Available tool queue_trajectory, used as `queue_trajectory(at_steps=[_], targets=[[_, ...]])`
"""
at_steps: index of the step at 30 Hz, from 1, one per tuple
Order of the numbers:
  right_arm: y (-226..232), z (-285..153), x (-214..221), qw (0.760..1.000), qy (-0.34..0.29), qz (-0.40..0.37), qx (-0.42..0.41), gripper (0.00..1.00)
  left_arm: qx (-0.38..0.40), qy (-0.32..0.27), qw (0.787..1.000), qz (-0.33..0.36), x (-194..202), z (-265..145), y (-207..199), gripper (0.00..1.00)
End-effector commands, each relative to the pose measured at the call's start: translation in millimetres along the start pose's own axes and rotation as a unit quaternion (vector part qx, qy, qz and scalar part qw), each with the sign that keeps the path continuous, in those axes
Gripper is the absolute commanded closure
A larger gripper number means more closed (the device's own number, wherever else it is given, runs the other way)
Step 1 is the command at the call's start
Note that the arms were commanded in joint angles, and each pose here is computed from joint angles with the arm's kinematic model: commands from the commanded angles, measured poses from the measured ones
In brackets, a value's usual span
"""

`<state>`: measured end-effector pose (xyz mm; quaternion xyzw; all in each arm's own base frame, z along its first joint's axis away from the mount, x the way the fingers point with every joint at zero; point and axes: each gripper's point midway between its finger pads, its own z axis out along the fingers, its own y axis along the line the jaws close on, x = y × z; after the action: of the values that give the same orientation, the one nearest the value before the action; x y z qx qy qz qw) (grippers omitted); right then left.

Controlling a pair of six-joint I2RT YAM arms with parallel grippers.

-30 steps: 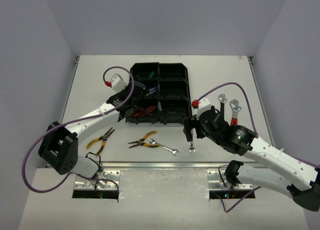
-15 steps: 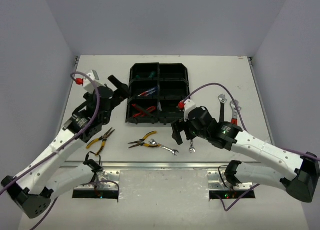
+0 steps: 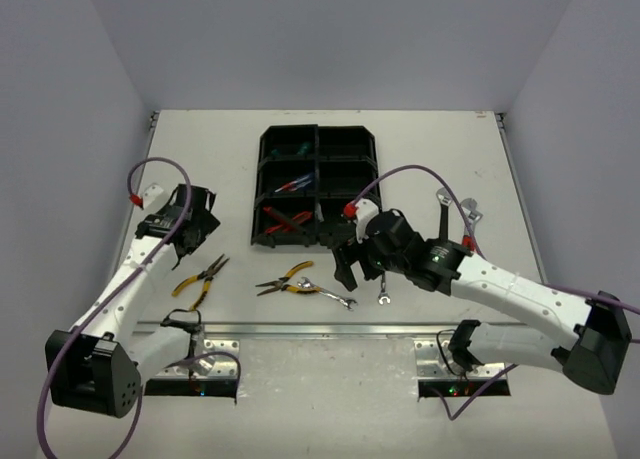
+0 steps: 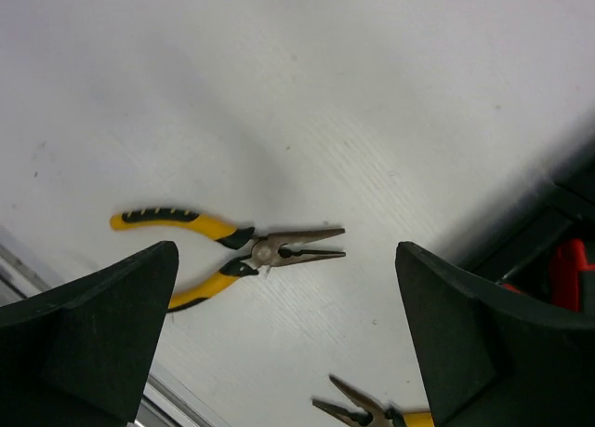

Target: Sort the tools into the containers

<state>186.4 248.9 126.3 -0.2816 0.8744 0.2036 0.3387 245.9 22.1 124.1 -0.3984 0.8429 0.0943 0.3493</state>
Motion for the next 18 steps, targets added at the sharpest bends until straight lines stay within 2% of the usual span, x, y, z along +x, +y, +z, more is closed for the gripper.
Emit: queue_trajectory(at_steps=[1, 2, 6, 11, 14, 18], targets=[[-10, -15, -1, 0.999, -0.041, -0.006, 0.012, 0.01, -0.094, 0.048, 0.982, -0.158, 17, 4, 26, 0.0], [-10, -16, 0, 0.999, -0.043, -0.008, 0.01, 0.01, -0.114, 0.055, 0.974, -0.188, 21, 8, 29, 0.0], [-10, -20, 3, 0.999, -0.048, -0.02, 0.003, 0.01, -0.156, 0.118, 0.957, -0.213, 49, 30, 23, 0.0], [-6, -20, 8, 0.998, -0.048, -0.023, -0.013, 0.01, -0.228, 0.099, 0.933, -0.261, 59, 40, 47, 0.0], [1, -17, 11, 0.998, -0.046, -0.023, -0.034, 0.01, -0.219, 0.084, 0.927, -0.292, 61, 55, 50, 0.08], [4, -16, 12, 0.998, -0.045, -0.023, -0.042, 0.01, -0.22, 0.087, 0.924, -0.3, 66, 67, 49, 0.15]])
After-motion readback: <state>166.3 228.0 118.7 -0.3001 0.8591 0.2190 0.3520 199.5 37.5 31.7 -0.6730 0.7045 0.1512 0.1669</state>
